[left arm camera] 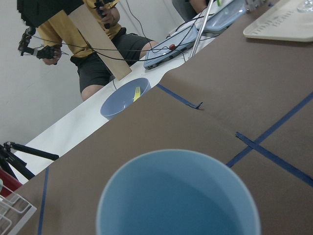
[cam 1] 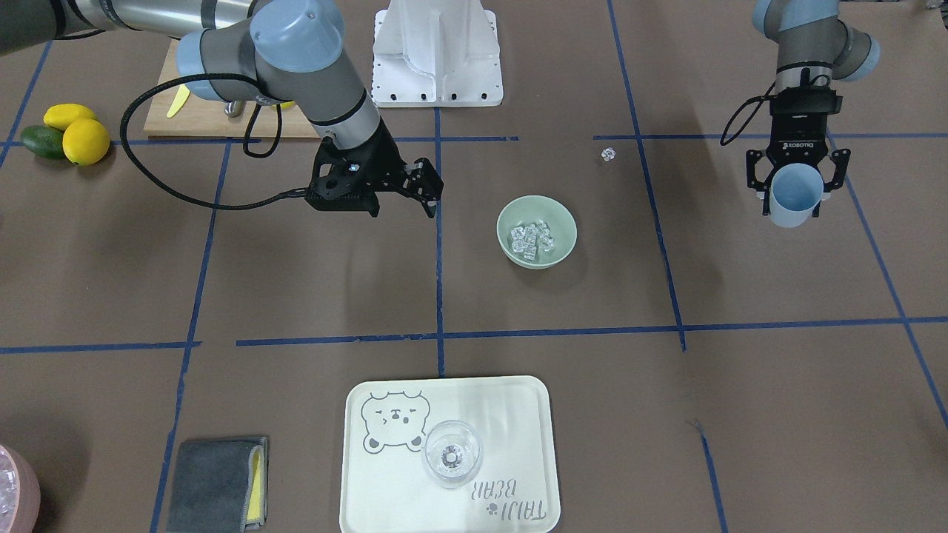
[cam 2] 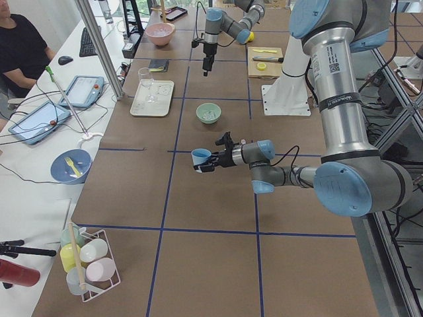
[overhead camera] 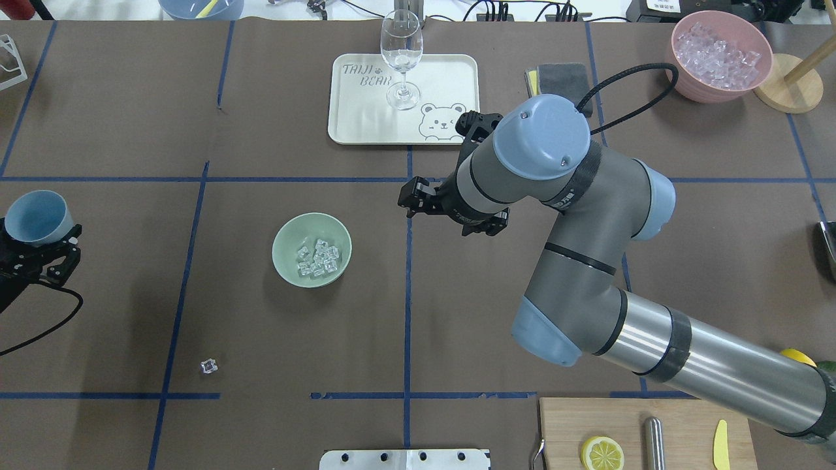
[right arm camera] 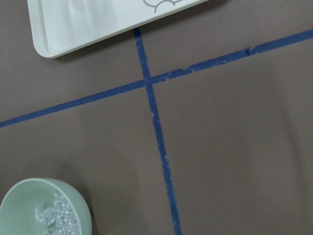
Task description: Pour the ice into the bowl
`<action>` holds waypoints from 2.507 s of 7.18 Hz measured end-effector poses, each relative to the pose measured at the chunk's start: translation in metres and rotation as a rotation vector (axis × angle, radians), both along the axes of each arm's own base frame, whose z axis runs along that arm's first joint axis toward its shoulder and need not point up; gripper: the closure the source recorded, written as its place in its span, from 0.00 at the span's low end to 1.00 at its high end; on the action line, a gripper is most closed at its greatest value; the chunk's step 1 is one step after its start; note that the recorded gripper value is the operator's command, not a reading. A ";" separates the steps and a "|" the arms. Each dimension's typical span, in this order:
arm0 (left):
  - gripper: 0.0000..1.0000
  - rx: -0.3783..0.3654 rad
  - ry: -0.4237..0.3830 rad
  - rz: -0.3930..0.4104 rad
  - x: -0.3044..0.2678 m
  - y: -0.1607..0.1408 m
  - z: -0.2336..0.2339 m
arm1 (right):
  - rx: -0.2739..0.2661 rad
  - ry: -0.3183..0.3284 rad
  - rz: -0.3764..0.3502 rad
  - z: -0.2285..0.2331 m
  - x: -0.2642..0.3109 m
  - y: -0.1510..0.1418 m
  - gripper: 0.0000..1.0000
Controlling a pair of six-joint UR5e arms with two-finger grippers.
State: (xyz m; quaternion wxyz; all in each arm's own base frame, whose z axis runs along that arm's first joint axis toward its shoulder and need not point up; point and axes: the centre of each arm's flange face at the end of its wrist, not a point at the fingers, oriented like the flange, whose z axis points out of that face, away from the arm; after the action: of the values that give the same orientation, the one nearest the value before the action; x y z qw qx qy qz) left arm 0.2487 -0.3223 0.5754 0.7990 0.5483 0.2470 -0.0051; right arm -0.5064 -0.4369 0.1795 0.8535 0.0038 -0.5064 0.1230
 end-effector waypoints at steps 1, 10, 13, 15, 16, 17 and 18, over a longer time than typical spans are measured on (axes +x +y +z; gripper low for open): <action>1.00 -0.044 0.087 -0.027 0.002 0.000 0.007 | 0.011 0.007 -0.002 -0.009 -0.019 0.004 0.00; 1.00 -0.153 0.311 -0.166 0.032 -0.013 0.046 | 0.018 0.165 -0.053 -0.047 -0.191 0.015 0.78; 1.00 -0.156 0.306 -0.162 0.033 -0.013 0.047 | 0.025 0.167 -0.063 -0.047 -0.194 0.017 1.00; 1.00 -0.157 0.301 -0.162 0.034 -0.013 0.048 | 0.062 0.168 -0.085 -0.049 -0.193 0.018 1.00; 1.00 -0.159 0.296 -0.162 0.034 -0.013 0.051 | 0.070 0.163 -0.088 -0.052 -0.191 0.017 1.00; 1.00 -0.162 0.288 -0.163 0.033 -0.012 0.055 | 0.076 0.155 -0.088 -0.056 -0.189 0.018 1.00; 1.00 -0.164 0.282 -0.163 0.033 -0.012 0.058 | 0.081 0.145 -0.086 -0.061 -0.185 0.017 1.00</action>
State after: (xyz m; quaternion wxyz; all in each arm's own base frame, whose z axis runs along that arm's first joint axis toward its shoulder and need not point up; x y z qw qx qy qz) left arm 0.2821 -0.3344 0.6339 0.7953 0.4935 0.3099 -0.1669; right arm -0.6917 -0.4196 0.1190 0.8916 0.0254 -0.4474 0.0652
